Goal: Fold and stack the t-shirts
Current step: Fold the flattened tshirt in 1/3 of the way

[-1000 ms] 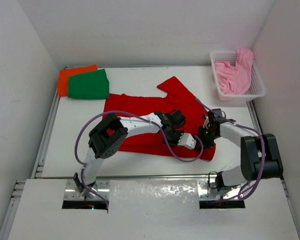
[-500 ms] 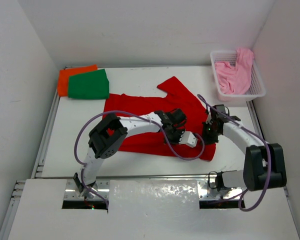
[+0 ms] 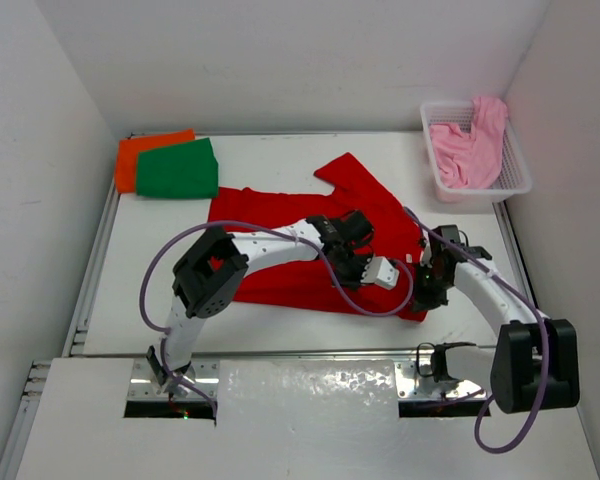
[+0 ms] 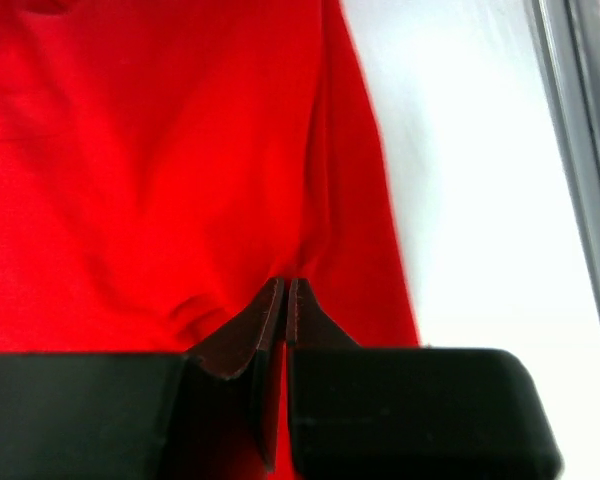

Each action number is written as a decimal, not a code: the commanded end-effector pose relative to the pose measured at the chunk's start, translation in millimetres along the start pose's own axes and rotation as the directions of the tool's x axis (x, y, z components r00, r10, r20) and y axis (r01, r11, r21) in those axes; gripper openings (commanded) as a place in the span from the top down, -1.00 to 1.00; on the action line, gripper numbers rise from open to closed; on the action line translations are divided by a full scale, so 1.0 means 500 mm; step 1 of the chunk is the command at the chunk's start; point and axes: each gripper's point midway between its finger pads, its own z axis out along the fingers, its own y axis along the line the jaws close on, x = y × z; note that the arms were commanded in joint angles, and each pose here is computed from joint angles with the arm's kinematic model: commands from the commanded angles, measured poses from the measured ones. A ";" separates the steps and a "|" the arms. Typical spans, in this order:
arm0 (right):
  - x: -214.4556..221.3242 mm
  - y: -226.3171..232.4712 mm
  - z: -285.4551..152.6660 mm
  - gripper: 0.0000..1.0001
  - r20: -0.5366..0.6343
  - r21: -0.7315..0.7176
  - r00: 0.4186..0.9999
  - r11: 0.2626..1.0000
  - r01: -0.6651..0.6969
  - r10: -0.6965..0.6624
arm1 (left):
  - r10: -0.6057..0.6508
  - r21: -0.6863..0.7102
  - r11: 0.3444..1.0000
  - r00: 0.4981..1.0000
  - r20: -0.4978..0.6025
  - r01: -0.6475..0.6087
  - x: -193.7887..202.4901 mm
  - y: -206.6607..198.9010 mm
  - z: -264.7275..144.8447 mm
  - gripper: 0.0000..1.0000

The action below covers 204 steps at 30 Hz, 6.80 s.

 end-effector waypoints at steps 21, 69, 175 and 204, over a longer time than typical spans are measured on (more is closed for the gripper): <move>-0.120 0.009 -0.078 0.26 0.177 0.024 0.984 1.000 0.000 -0.005 | -0.082 -0.108 0.991 0.996 0.035 0.085 -0.065 0.027 -0.152 -0.99; 0.046 -0.038 0.078 0.14 0.057 -0.054 0.943 0.944 -0.324 0.327 | -0.860 -0.562 0.338 0.491 0.142 0.755 0.674 -0.077 -0.418 1.00; 0.016 -0.059 0.069 1.00 0.117 -0.025 0.942 0.949 -0.315 0.316 | -0.676 -0.625 0.656 0.698 -0.238 0.423 0.650 -0.229 -0.389 -0.02; 0.023 -0.068 0.024 1.00 0.210 -0.012 0.898 0.919 -0.394 0.387 | -0.710 -0.575 0.636 0.683 -0.173 0.515 0.586 -0.332 -0.380 1.00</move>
